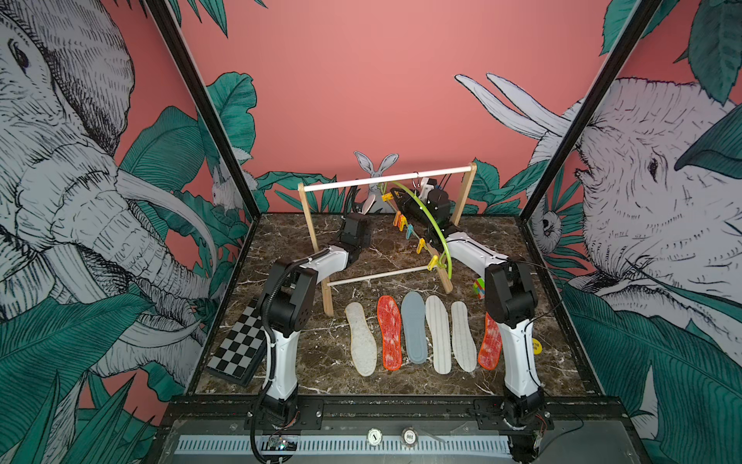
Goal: Take the shoe insoles off the hanger
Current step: Open the clamp at the hanger.
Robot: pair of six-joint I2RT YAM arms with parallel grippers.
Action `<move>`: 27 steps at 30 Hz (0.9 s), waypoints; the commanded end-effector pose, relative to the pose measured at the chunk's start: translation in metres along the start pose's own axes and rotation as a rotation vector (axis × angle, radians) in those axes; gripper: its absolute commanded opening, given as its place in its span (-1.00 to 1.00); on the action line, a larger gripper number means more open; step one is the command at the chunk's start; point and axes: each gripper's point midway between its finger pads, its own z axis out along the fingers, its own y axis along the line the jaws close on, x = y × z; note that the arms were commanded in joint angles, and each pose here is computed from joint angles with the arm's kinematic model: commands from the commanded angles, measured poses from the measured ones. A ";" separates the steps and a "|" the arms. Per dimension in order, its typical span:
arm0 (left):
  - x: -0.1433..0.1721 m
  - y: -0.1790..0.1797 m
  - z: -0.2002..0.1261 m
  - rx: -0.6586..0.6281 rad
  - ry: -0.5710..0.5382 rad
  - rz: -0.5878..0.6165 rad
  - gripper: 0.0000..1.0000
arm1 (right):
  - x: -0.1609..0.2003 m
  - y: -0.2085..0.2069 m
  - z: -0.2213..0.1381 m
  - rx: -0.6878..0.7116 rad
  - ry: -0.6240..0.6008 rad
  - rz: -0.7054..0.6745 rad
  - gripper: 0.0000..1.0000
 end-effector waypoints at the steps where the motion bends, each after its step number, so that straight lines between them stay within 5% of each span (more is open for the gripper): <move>1: -0.009 0.001 -0.006 -0.004 -0.033 -0.030 -1.00 | -0.006 0.028 -0.003 -0.082 -0.008 -0.032 -0.62; 20: -0.008 0.001 -0.007 -0.003 -0.030 -0.038 -1.00 | 0.006 0.033 -0.006 -0.104 0.060 -0.082 -0.52; 27: -0.009 0.001 -0.009 0.001 -0.030 -0.038 -1.00 | 0.007 0.033 -0.012 -0.097 0.054 -0.089 -0.19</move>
